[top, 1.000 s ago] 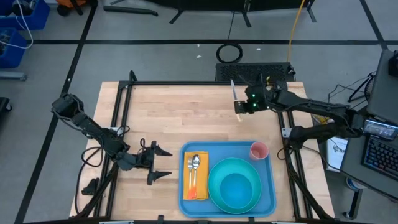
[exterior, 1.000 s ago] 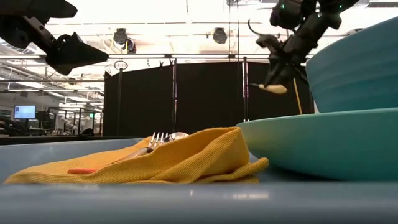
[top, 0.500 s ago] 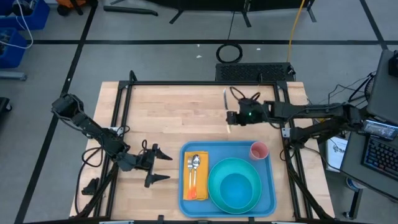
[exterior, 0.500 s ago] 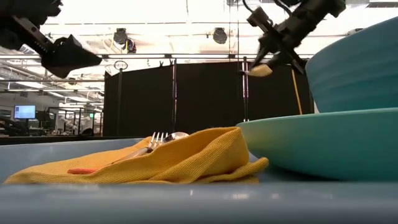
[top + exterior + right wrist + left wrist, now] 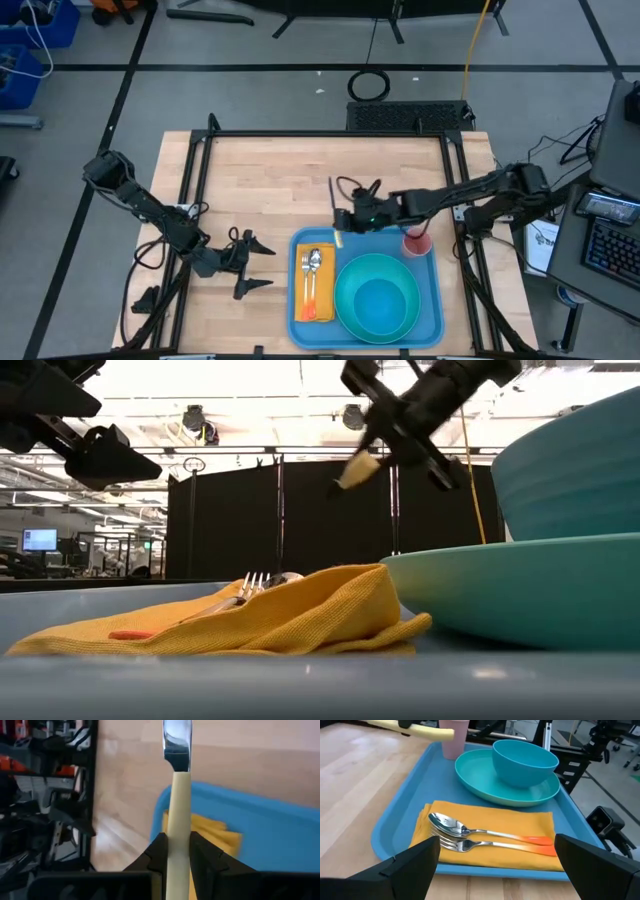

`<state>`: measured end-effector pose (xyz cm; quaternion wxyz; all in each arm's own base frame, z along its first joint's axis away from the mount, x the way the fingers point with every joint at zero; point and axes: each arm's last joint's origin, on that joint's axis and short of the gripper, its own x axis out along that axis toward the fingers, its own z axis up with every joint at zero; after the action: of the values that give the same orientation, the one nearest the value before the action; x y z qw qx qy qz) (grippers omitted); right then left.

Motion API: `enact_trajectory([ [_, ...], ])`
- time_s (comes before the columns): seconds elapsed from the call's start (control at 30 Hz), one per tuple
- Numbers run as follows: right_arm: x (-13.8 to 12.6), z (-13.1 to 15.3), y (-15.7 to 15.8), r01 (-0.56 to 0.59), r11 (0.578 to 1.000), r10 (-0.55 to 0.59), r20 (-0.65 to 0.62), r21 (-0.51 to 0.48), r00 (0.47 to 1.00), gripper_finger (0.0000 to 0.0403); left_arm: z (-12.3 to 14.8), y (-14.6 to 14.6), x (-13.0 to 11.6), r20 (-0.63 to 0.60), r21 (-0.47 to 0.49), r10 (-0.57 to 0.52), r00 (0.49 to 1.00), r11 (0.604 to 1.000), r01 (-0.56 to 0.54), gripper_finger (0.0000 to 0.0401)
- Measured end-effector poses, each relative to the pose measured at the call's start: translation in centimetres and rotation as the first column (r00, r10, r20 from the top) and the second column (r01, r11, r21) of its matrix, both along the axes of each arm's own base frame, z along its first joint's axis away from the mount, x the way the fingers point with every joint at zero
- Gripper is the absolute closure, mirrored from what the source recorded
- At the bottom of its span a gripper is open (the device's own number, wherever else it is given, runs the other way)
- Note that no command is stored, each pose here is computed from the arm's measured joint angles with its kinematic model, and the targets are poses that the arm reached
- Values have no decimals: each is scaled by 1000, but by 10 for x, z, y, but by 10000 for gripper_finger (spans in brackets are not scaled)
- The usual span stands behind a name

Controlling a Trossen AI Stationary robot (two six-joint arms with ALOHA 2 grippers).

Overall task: Set up tray
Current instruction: Put the yellow knife on the orange napkin to the right of the orange spoon

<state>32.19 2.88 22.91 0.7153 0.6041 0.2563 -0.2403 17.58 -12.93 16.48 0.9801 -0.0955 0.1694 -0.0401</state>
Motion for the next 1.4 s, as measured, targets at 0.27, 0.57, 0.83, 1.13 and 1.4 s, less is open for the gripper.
enact_trajectory([
  [0.27, 30, 1, 24, 1, 1000, 0, -140, 12, 990, 362, 0, 0, 0, -1, 11, -4, 1000, 1000, 4, 4],
  [0.57, 31, -17, 60, 58, 995, -41, -207, 77, 978, 362, -3, 0, -1, -37, 7, -28, 999, 1000, 28, 4],
  [0.83, 35, -35, 87, 78, 990, -54, -198, 117, 979, 362, -4, -1, -2, -47, -13, -43, 998, 999, 43, 4],
  [1.13, 48, -36, 108, 81, 990, -59, -185, 112, 981, 362, -5, -1, -3, -58, -10, -44, 997, 999, 44, 4],
  [1.4, 57, -42, 123, 98, 990, -70, -245, 105, 967, 362, -5, -1, -3, -59, -13, -43, 997, 999, 43, 4],
])
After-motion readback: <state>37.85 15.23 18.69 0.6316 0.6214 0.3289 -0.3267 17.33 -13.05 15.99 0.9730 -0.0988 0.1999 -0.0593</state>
